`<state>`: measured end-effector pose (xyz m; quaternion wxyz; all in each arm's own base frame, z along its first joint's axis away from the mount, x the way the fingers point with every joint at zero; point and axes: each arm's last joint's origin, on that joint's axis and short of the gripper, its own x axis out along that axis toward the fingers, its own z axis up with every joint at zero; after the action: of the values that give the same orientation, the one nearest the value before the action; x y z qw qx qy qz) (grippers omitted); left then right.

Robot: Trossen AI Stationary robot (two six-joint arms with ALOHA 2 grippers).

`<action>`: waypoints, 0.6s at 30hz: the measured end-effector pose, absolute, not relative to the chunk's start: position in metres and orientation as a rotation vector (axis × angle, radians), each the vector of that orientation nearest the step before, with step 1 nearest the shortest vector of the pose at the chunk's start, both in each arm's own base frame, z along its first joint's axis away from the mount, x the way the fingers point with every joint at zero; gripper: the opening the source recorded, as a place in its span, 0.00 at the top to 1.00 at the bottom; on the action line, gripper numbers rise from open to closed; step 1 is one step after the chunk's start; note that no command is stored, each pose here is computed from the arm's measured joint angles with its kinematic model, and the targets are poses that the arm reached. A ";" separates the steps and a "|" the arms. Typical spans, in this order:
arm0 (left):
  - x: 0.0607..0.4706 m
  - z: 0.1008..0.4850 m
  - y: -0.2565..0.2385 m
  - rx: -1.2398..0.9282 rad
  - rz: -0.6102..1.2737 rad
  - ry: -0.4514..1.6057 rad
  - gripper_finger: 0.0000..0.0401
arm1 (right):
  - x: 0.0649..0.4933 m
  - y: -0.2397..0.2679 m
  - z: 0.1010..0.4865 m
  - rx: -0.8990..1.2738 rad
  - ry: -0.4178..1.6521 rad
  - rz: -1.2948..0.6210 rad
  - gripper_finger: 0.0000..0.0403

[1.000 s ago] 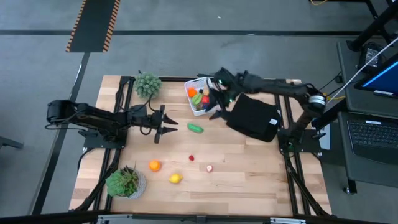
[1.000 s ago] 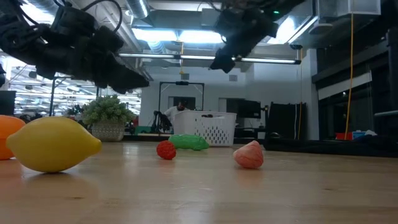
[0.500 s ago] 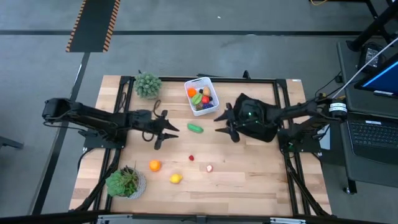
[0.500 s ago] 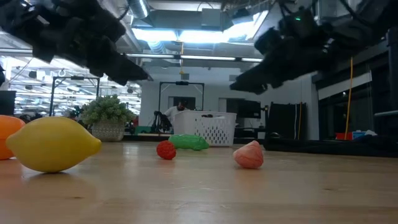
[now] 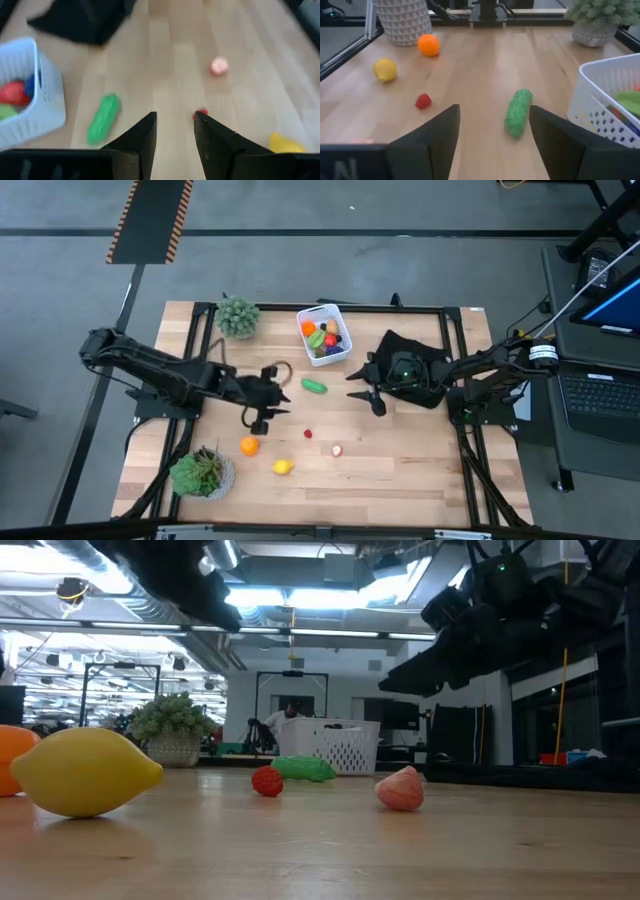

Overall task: Pick and placing Produce into tupperware
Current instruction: Put the orange into the basket

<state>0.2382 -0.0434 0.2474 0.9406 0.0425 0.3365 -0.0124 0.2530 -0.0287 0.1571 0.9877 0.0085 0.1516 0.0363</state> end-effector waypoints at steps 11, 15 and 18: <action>0.263 0.241 -0.101 0.060 0.001 1.119 0.69 | 0.254 -0.018 0.157 -0.013 0.305 0.116 0.40; 0.262 0.232 -0.122 0.055 0.012 1.202 0.69 | 0.254 -0.017 0.157 -0.015 0.305 0.121 0.40; 0.255 0.226 -0.134 0.052 0.021 1.247 0.69 | 0.254 -0.017 0.157 -0.015 0.305 0.121 0.40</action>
<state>0.2548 -0.1336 0.2262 0.8115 0.0244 0.5838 0.0098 0.2540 -0.0170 0.1569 0.9865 -0.0074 0.1519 0.0602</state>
